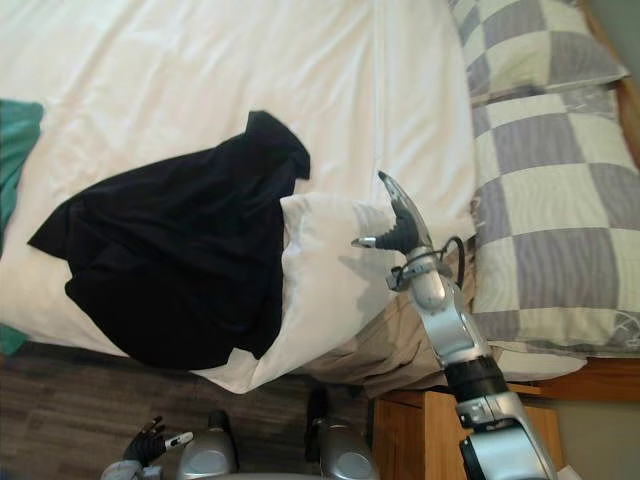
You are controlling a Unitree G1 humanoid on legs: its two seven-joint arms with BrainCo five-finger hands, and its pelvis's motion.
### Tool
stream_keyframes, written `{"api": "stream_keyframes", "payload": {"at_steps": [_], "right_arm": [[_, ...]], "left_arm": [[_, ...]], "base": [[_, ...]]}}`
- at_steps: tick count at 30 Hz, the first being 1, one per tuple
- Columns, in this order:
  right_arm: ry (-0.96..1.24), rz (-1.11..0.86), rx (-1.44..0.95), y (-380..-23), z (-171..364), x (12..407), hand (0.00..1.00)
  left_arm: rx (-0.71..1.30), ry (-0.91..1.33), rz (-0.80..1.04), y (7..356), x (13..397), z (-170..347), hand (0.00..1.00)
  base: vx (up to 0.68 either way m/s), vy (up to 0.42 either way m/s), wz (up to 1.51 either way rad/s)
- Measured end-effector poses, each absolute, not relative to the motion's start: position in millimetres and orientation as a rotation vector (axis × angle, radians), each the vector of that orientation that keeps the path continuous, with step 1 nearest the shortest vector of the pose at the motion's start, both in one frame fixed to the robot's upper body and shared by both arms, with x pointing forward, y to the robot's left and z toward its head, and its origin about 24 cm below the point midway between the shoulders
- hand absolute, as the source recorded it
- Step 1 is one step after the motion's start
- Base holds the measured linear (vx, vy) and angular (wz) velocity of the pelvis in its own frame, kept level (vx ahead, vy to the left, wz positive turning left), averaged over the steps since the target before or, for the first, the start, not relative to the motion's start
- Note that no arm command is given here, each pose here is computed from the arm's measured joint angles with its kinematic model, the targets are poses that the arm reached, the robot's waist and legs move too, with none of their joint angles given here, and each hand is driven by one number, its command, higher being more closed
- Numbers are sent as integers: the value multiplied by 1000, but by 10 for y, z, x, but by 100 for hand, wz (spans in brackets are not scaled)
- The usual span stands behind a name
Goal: Tidy the bed and pick cloth on bed and put in laundry
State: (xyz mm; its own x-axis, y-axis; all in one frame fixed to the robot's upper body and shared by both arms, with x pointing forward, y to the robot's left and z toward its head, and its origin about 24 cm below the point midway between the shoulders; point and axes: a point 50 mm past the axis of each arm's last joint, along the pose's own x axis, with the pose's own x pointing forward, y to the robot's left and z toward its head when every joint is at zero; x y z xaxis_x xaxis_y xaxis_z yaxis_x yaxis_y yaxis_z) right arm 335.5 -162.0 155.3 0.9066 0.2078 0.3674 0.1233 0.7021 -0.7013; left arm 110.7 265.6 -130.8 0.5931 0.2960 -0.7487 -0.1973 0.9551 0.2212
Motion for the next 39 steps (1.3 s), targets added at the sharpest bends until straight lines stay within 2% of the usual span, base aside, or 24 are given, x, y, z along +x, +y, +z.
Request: {"api": "stream_keyframes", "payload": {"at_steps": [4, 12, 17, 18, 22, 31, 35, 39], "right_arm": [[-491, 34, -835, -1519, 1783, 3462, 0], [-495, 18, -920, -1564, 2036, 3535, 0], [-398, 45, -1002, -1556, 1916, 3580, 0], [-366, 33, -1032, -1593, 1873, 3602, 100], [-238, 22, -1126, -1725, 1731, 3686, 100], [-143, 44, -1160, -1808, 1846, 3870, 100], [-129, 45, -1099, -1843, 1789, 3879, 100], [-116, 9, -948, -1955, 1516, 3719, 100]], "left_arm": [[129, 835, 304, 2687, 1308, -1220, 0], [137, 810, 320, 2725, 1604, -1090, 0], [163, 788, 317, 2773, 1723, -1011, 0], [165, 783, 314, 2767, 1760, -997, 0], [165, 778, 315, 2760, 1808, -979, 0], [179, 764, 285, 2672, 1961, -938, 0], [177, 762, 284, 2666, 1978, -931, 0], [170, 765, 279, 2638, 1977, -927, 0]], "base": [[-58, 88, 11], [-69, 33, 13], [-87, -11, 0], [-71, -10, -2], [-36, -1, -4], [0, 0, 0], [0, 0, 0], [19, -5, -1]]}}
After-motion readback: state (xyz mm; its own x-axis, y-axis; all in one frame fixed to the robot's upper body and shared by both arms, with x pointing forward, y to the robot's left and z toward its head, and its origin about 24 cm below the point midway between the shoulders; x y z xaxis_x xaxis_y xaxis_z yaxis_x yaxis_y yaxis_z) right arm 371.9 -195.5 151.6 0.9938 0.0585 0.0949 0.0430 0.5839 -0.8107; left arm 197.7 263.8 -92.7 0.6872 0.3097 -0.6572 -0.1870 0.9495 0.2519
